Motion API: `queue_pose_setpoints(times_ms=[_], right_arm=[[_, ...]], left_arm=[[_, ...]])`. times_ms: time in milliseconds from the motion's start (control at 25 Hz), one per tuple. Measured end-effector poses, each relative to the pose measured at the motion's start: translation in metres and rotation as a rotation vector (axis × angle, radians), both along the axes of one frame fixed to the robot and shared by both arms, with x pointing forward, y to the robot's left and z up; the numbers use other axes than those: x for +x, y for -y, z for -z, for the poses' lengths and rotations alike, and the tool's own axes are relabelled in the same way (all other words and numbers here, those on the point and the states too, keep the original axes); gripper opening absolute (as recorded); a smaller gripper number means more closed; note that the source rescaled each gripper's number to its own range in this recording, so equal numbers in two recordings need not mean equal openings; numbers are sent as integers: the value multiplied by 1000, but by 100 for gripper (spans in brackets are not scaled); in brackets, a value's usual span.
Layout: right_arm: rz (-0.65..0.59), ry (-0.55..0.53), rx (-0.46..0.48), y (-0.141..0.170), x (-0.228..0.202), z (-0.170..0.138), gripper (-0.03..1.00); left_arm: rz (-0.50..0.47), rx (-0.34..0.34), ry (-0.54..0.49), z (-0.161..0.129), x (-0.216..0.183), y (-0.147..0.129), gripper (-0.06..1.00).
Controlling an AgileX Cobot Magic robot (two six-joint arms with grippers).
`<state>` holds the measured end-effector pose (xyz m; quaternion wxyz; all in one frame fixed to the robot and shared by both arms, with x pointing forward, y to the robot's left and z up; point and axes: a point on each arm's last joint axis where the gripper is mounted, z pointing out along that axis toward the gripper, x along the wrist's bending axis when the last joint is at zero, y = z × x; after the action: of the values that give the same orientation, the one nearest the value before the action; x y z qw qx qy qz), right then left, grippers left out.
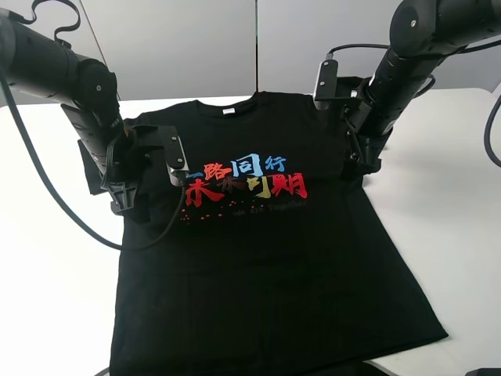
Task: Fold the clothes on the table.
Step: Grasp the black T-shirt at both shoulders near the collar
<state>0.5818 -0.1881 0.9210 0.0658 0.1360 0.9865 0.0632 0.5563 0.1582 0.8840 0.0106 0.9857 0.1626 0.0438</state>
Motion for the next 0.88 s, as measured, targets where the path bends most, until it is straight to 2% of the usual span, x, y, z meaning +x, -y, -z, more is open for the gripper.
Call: queue_pose_setpoints(times_ms=[200,480,720,880], right_arm=[[-4,2,-1,-1,2,6,91],[-62,-11,-76,3,8,38,91],[-68,17,-79,3,12,45,81],[-68,13,-79,3,13,50,80]], left_arm=[[5,9,8,2,1,0,100],[8,9,13,2,1,0,100],[8,6,19,2,2,0,100],[8,5,21,2,2,0,100]])
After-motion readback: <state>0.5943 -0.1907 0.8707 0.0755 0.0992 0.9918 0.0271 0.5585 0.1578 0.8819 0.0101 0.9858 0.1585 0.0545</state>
